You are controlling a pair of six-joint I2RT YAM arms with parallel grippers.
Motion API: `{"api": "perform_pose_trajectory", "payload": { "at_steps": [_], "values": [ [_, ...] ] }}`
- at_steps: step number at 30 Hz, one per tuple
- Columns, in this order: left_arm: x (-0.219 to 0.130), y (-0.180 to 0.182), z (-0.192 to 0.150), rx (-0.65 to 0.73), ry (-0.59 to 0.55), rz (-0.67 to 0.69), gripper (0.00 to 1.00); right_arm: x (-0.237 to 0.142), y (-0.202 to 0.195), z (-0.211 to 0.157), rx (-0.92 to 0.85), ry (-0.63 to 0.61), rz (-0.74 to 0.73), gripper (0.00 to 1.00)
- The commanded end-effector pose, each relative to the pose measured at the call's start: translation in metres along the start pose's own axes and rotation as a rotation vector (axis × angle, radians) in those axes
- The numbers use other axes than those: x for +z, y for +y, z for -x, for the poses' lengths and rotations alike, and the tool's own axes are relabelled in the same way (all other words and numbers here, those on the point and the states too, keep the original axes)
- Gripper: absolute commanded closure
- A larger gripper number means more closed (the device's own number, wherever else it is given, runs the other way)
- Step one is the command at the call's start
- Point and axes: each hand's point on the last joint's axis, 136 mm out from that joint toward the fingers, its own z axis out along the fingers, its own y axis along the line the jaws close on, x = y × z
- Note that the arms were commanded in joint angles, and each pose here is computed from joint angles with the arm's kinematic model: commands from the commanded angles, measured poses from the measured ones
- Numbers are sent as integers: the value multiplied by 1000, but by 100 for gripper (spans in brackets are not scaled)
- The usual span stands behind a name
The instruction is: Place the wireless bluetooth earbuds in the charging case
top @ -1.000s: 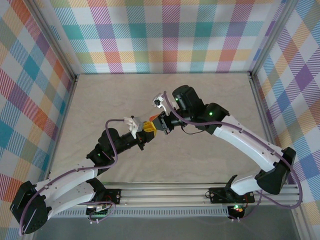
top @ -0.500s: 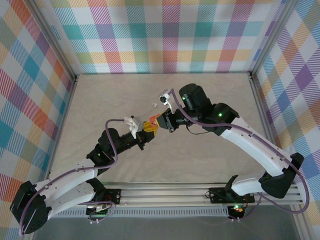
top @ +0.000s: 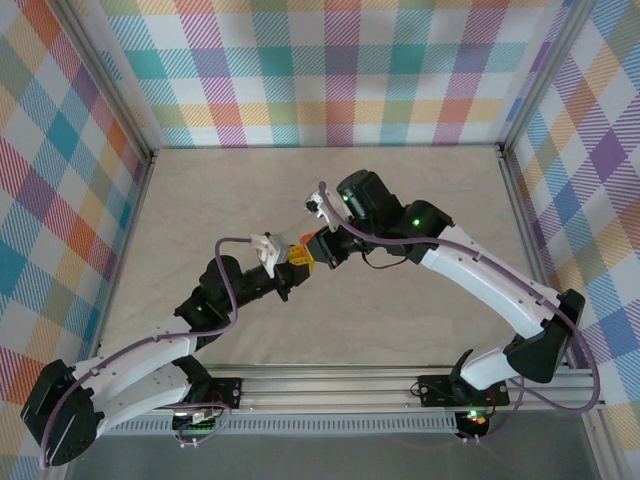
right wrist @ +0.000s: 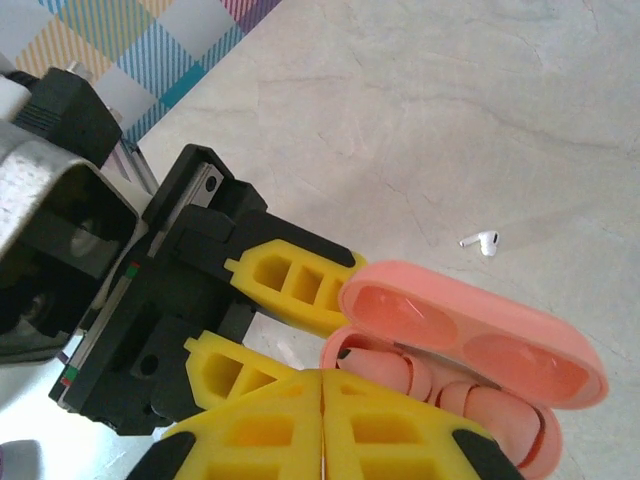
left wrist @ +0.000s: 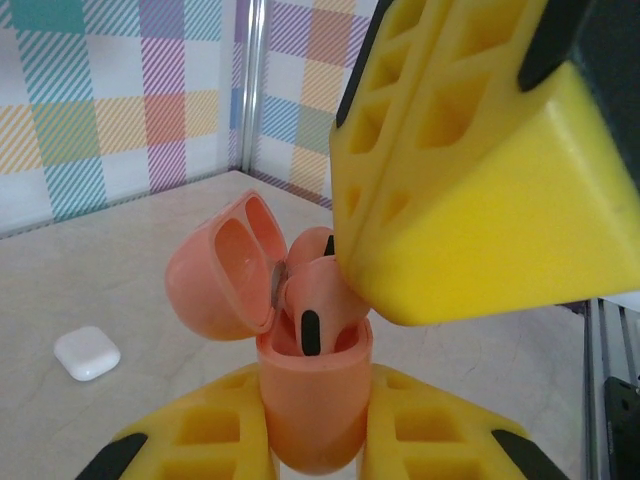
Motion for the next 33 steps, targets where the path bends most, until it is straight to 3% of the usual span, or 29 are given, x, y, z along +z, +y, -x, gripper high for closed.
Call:
{"api": "perform_pose_trajectory", "payload": {
  "at_steps": [1,9,16,20,25,33],
  "values": [
    [2,-9,25,3,-58,-34,100,-2,4,7,-11,-5,7,92],
    [1,-11,25,24,-66,-45,100,-3,4,0,3,19,9,93],
    [-4,-21,22,104,-99,-114,100,-54,32,36,-35,-151,77,91],
    [0,-28,20,148,-55,-165,100,-78,16,47,7,-216,62,90],
    [3,-31,23,194,-51,-188,100,-62,-37,41,125,-149,-24,89],
    [6,-36,26,220,-46,-218,100,-15,-47,26,175,-9,76,89]
  ]
}}
